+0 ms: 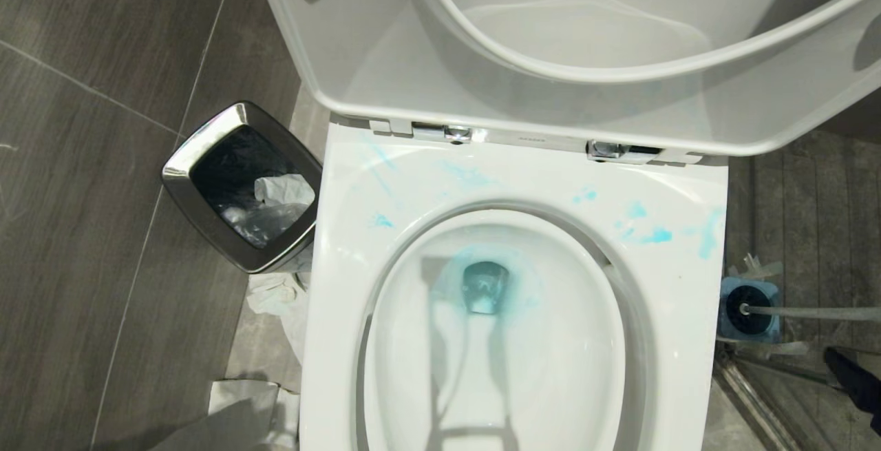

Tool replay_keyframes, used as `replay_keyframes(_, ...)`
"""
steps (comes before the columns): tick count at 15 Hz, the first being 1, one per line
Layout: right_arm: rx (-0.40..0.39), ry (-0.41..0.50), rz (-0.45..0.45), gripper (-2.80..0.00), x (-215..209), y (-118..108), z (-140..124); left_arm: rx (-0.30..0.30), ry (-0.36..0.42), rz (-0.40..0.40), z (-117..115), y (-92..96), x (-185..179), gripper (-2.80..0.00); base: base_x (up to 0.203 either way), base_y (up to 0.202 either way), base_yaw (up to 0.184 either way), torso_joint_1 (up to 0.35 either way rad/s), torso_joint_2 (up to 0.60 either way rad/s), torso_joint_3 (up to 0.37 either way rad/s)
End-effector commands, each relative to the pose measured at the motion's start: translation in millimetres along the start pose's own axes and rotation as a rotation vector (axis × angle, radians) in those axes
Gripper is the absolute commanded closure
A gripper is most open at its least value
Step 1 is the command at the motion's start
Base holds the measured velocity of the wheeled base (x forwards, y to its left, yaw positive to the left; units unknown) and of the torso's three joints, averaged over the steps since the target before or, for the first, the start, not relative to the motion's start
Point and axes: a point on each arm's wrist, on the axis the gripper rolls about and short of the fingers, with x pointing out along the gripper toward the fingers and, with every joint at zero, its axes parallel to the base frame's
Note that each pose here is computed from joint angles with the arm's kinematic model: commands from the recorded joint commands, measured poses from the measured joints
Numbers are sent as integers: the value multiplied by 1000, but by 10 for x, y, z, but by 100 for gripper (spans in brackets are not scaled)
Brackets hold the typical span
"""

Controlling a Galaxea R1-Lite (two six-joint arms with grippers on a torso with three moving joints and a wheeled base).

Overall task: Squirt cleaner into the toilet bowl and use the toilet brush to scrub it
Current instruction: Scrub the toilet bowl

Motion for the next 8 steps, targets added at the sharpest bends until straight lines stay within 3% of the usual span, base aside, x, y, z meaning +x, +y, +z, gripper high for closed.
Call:
replay_keyframes(1,33,81,-34,-280,148,-64,-114,-1,1,0,-3,0,2,0,0,0,0,0,0,0)
replay_keyframes(8,37,113,-52,-280,418,-139,-161,-1,3,1,-4,0,2,0,0,0,0,0,0,0)
